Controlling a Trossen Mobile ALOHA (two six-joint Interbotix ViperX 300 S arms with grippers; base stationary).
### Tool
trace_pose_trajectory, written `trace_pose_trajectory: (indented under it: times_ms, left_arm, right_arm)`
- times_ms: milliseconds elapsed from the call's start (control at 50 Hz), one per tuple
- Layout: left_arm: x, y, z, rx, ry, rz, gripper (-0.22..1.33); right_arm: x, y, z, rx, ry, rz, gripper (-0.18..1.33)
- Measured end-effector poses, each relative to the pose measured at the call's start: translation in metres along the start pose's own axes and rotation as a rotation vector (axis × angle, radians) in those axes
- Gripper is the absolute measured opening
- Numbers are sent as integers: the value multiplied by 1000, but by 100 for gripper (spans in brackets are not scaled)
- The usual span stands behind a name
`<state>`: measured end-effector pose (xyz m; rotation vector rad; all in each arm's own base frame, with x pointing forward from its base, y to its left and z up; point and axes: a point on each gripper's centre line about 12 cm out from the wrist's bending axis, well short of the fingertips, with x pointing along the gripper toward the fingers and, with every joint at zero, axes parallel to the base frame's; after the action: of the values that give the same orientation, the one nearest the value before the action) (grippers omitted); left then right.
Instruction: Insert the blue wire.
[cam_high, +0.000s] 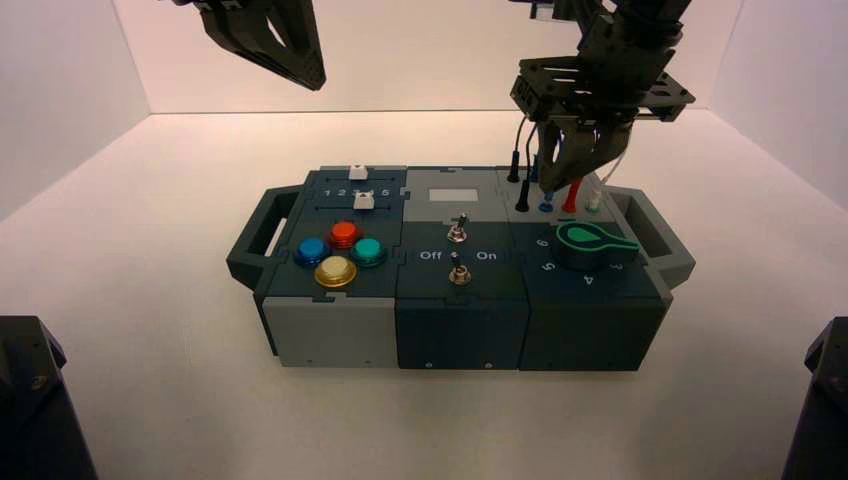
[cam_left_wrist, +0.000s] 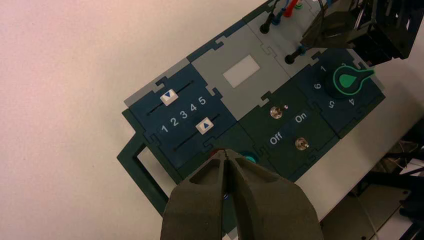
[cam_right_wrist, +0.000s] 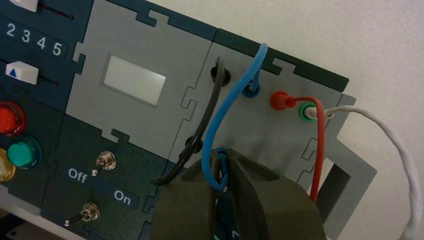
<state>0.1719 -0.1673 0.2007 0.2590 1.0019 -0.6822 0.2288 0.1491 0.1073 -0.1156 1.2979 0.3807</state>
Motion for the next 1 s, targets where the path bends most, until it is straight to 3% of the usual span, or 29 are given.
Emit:
trace_pose_trajectory:
  times_ms: [420, 1000]
  left_arm:
    - [0, 2, 0, -8, 1, 5, -16]
    - [-1, 3, 1, -11, -6, 7, -16]
  right_arm:
    - [12, 2, 5, -6, 3, -3, -1]
    - [18, 2, 0, -1, 7, -1, -1]
